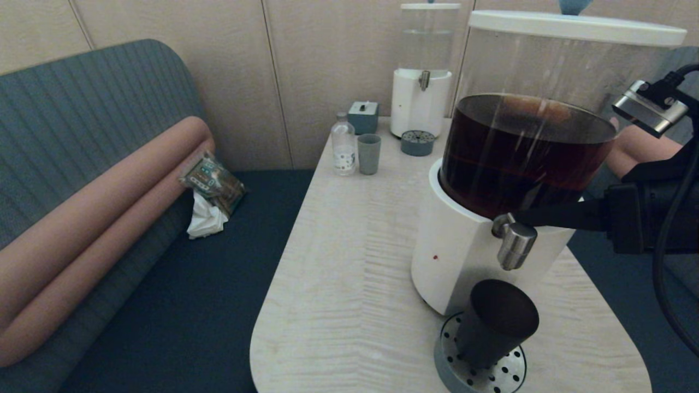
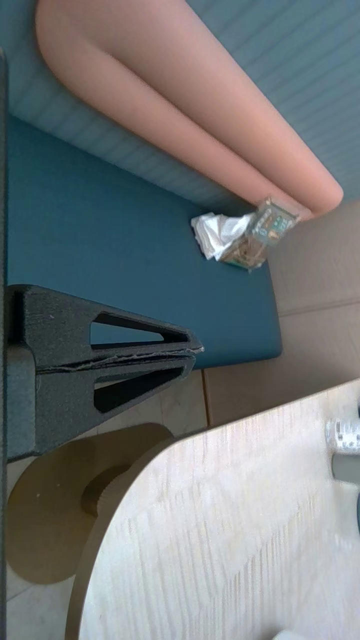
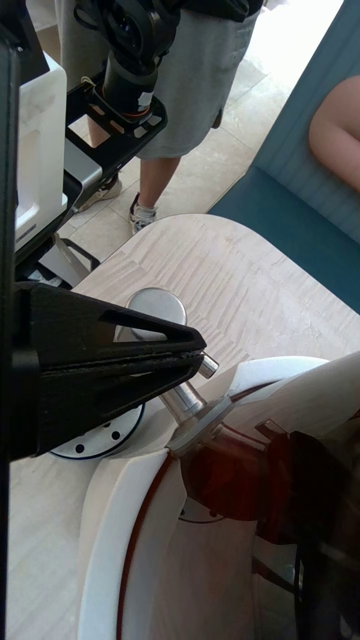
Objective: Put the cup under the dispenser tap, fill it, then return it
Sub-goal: Turn on the faucet
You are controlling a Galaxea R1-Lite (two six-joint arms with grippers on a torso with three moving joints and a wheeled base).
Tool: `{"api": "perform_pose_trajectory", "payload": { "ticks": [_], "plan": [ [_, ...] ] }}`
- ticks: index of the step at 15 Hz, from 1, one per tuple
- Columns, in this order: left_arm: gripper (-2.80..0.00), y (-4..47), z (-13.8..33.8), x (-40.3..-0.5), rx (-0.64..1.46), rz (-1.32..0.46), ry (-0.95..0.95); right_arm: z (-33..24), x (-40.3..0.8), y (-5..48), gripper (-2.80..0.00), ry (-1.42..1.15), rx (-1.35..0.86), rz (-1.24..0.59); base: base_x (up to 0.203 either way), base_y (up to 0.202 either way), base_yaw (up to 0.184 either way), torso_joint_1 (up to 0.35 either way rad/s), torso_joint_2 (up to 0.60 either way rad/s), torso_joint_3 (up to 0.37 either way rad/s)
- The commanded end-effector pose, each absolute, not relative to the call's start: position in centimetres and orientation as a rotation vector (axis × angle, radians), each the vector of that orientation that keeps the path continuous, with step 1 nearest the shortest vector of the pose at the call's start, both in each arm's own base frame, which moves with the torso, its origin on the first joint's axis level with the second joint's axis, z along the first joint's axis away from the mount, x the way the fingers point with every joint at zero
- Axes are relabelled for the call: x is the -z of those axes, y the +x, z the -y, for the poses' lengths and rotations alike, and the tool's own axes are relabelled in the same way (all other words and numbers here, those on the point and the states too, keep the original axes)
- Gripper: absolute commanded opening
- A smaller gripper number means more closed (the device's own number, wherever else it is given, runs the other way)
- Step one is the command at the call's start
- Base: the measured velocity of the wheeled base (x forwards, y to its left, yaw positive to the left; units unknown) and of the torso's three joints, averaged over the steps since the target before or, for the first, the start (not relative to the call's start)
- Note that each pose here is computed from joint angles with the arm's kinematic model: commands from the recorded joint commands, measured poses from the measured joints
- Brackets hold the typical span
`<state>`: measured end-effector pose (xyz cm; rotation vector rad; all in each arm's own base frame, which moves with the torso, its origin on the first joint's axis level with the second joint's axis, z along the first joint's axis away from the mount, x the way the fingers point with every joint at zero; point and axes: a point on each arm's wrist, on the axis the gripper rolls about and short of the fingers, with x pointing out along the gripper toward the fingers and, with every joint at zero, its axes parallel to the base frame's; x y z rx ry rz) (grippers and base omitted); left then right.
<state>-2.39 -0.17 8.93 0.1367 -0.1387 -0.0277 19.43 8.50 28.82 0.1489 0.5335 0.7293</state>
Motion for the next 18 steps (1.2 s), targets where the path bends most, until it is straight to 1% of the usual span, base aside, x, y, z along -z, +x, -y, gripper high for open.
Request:
{"api": "perform_pose_trajectory", "payload": {
  "ticks": [1,18],
  "plan": [
    [-2.80,-2.04,0.17,-7.83,0.030,0.099,0.137,-8.49,-28.78,19.37,-2.80,0.152,-0.736,-0.539,0.000,0.000,0.000,0.000,0.00,0.000],
    [-2.80,-2.04,0.17,-7.83,0.030,0.099,0.137,-8.31,-29.75,18.77,-2.80,0.149,-0.757,-0.466,0.000,0.000,0.000,0.000,0.00,0.000]
  ]
}}
